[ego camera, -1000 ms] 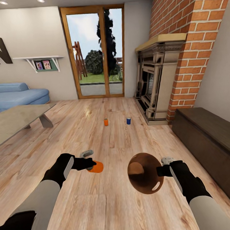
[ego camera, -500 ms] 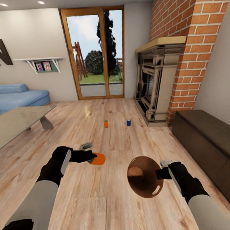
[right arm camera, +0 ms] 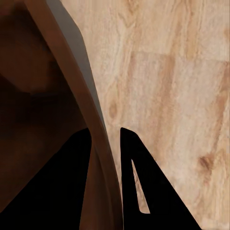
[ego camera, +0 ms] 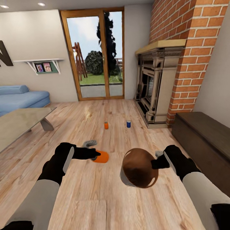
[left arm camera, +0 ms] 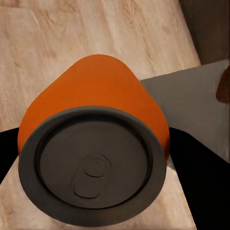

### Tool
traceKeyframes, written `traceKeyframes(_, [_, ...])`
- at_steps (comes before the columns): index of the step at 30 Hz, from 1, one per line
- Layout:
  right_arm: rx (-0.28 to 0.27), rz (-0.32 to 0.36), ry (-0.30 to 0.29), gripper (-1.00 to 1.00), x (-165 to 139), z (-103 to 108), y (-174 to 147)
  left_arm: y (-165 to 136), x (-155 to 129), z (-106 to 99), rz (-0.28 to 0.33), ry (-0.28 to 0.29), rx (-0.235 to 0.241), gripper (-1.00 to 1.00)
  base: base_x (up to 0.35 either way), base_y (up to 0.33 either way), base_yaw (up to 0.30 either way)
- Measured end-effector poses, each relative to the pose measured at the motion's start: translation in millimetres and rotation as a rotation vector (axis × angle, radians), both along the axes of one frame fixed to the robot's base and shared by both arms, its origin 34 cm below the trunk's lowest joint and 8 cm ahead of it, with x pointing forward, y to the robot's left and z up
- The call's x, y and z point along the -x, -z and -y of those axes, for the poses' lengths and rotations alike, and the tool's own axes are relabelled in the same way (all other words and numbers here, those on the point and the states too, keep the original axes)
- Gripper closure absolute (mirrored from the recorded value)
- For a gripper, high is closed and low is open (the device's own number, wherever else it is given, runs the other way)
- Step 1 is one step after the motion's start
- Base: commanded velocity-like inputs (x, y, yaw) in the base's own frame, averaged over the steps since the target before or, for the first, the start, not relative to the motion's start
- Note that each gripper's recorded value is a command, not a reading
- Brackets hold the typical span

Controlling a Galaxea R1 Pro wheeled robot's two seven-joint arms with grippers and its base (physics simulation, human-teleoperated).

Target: Put the three can of soda from the living room inside the tash can in the kitchen.

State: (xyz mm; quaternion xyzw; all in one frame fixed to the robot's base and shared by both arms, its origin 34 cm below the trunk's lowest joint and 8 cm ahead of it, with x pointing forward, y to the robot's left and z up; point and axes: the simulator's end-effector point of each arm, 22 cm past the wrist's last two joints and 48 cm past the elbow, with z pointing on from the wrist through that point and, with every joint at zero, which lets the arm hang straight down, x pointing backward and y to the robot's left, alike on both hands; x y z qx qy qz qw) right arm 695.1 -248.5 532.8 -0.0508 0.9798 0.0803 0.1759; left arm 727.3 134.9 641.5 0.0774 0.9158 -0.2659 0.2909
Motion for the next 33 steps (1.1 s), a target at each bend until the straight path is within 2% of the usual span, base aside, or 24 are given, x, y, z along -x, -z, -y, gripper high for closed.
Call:
traceKeyframes(1, [-0.019, -0.010, -0.001, 1.00, -1.0, -3.4, -2.7, -3.6, 0.6, 2.8, 0.000, 0.010, 0.011, 1.00, 0.000, 0.000, 0.000])
traceKeyframes(2, [-0.027, -0.029, -0.008, 1.00, -1.1, -5.3, -3.6, -9.6, 3.0, 10.5, 0.001, 0.033, 0.041, 1.00, 0.000, 0.000, 0.000])
traceKeyframes(6, [-0.033, -0.054, -0.027, 1.00, -1.4, -7.2, -9.8, -23.5, 11.7, 31.6, -0.001, 0.109, 0.085, 1.00, 0.000, 0.000, 0.000])
traceKeyframes(11, [-0.110, -0.069, -0.038, 1.00, -1.6, -23.0, -23.9, -42.8, 19.8, 50.4, 0.003, 0.179, 0.128, 1.00, 0.000, 0.000, 0.000])
traceKeyframes(16, [-0.100, -0.097, -0.044, 1.00, 3.6, -21.0, -25.5, -60.9, 22.6, 59.5, 0.006, 0.213, 0.165, 1.00, 0.000, 0.000, 0.000])
traceKeyframes(22, [-0.094, -0.118, -0.044, 1.00, 6.5, -20.3, -31.6, -77.4, 22.4, 63.7, 0.012, 0.236, 0.177, 1.00, 0.000, 0.000, 0.000])
traceKeyframes(27, [-0.045, -0.133, -0.080, 1.00, 9.7, -20.1, -36.0, -89.9, 23.0, 66.6, 0.014, 0.253, 0.190, 1.00, 0.000, 0.000, 0.000])
traceKeyframes(33, [-0.018, -0.167, -0.099, 1.00, 17.6, -21.6, -37.6, -109.3, 25.3, 72.3, 0.015, 0.277, 0.225, 1.00, 0.000, 0.000, 0.000])
